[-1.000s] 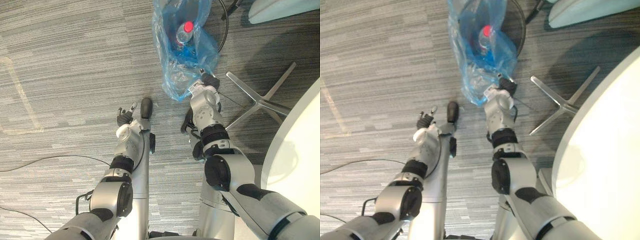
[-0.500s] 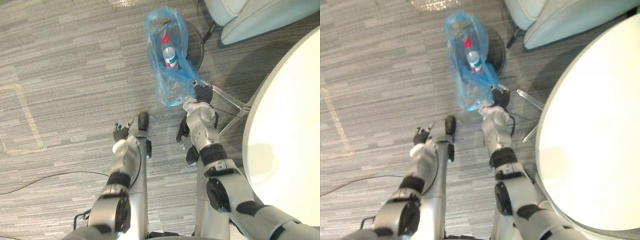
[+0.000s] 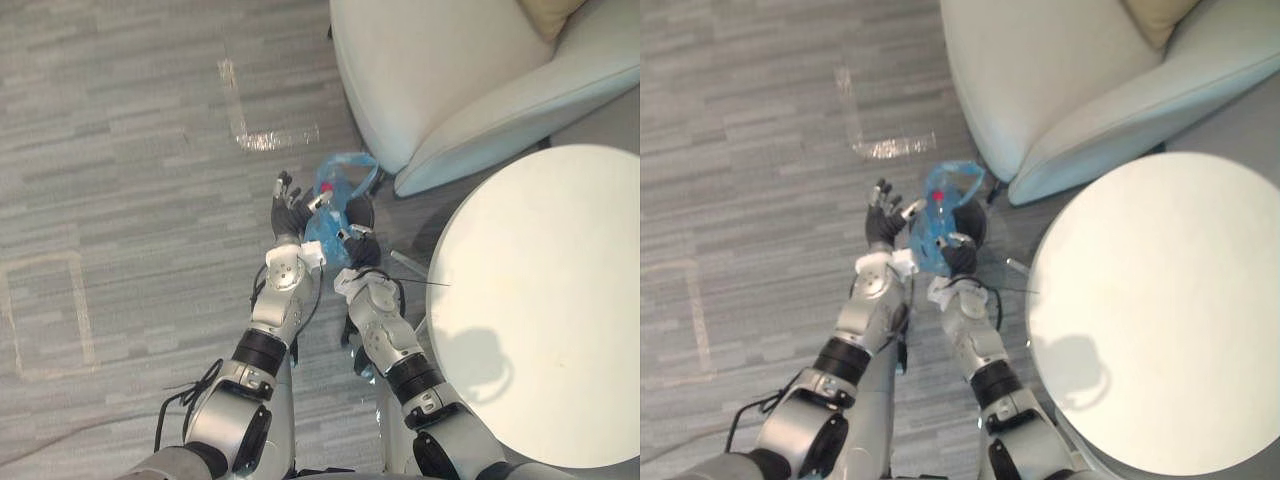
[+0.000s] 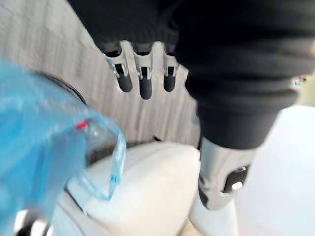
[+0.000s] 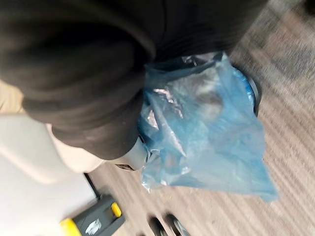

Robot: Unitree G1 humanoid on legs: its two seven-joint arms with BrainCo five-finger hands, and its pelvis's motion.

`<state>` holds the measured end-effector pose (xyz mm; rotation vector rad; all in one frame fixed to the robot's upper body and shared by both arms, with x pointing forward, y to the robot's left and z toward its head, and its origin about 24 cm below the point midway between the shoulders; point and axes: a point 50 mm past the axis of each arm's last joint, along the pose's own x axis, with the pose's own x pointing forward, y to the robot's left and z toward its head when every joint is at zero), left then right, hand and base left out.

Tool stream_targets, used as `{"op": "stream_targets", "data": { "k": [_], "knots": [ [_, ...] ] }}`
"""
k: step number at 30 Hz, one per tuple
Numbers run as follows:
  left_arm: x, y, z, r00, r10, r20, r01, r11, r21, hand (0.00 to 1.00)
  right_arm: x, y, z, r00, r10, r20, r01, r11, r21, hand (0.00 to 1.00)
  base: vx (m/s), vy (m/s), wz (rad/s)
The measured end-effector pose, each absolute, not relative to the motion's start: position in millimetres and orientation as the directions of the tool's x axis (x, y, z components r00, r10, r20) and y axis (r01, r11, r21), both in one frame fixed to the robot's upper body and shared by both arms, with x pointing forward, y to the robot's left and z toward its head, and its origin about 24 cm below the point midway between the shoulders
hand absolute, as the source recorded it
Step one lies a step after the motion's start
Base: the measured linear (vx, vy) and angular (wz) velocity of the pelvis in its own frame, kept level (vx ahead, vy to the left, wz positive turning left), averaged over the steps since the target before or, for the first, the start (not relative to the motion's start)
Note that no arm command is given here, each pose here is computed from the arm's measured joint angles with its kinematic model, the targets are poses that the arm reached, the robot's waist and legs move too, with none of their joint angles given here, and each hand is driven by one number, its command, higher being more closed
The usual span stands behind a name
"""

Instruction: Gather rubbish on tea table into small bin, then transfer packed bag to large trash can.

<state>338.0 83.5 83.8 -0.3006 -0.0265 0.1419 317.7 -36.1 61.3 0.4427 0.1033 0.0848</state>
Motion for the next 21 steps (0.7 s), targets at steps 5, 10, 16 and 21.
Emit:
{"op": "stream_targets", "data": {
  "k": [5,10,16,21],
  "knots": [
    [323,95,54,0.983,0.159,-0.089,-0.177,0.949,-0.261,0.0,303,-28,56,0.979,0.194,-0.069,-0.15,0.9,0.408,1.0,0.14,-0.012,-0.01],
    [305,97,41,0.988,0.118,-0.101,-0.139,0.958,-0.25,0.0,289,-29,52,0.963,0.265,-0.048,-0.23,0.902,0.367,1.0,0.08,0.01,-0.13],
    [291,96,41,0.995,0.063,-0.074,-0.076,0.978,-0.193,0.0,273,-32,46,0.948,0.314,-0.044,-0.283,0.9,0.332,1.0,0.05,0.018,-0.13],
    [288,101,58,0.999,0.037,0.021,-0.034,0.99,-0.134,0.0,268,-33,45,0.932,0.362,-0.034,-0.342,0.905,0.253,1.0,0.07,0.017,-0.05]
  ]
}}
